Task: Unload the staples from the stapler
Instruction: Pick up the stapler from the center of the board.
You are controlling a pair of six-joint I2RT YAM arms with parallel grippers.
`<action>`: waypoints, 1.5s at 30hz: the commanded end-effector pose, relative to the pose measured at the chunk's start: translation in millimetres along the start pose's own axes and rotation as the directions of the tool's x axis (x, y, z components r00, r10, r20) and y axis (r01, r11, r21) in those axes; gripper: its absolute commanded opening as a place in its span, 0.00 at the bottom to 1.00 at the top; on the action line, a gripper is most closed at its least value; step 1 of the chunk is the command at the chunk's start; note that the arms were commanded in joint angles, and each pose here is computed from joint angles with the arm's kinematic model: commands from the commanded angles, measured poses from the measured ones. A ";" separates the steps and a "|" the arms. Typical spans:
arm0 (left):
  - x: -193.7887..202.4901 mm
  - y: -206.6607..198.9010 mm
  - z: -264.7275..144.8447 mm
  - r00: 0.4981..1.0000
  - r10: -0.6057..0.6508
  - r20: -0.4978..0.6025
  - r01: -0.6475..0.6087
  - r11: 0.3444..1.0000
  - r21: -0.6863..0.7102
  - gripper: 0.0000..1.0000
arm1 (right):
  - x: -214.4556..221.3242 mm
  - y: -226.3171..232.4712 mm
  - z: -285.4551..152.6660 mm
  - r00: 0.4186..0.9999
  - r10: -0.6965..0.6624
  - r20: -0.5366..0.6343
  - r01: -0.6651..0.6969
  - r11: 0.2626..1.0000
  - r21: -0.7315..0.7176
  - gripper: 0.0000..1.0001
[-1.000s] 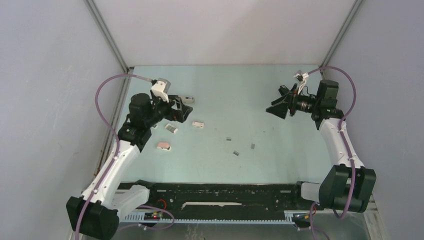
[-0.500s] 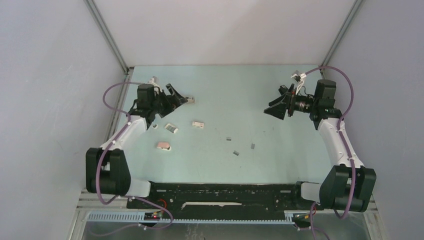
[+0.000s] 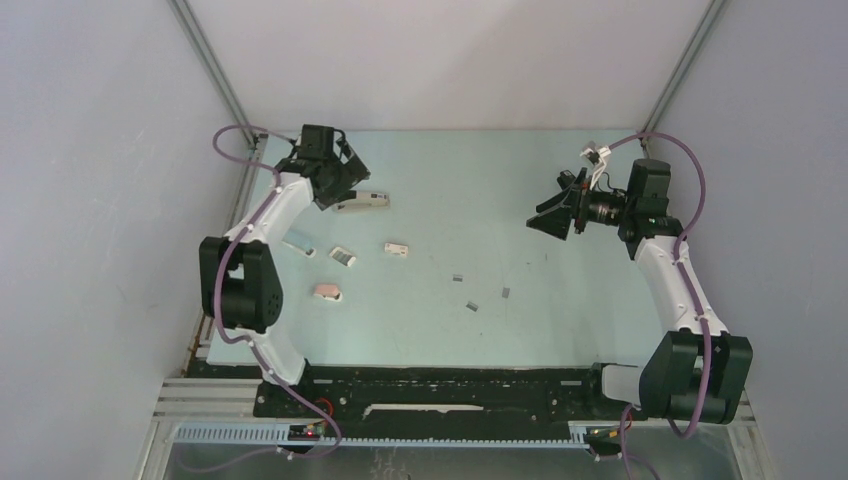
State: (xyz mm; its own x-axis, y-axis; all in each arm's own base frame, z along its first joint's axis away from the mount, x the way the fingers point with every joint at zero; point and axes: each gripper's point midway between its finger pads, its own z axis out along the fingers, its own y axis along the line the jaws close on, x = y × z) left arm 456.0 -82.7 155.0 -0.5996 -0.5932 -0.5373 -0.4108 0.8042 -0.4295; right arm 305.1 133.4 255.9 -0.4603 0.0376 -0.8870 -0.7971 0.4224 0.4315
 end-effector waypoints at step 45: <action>5.6 28.7 100.5 0.911 -0.411 0.036 0.397 0.847 -0.354 0.84 | -0.3 2.7 2.1 0.999 -0.039 -0.007 0.039 0.999 -0.023 0.78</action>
State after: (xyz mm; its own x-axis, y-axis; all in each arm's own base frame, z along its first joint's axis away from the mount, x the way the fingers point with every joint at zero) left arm 513.5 -81.3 75.0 -0.4305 -0.8367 -0.3385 -0.7706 0.5360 -0.3449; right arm 303.9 135.9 250.0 -0.4640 0.0220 -0.8855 -0.8022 0.4136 0.4306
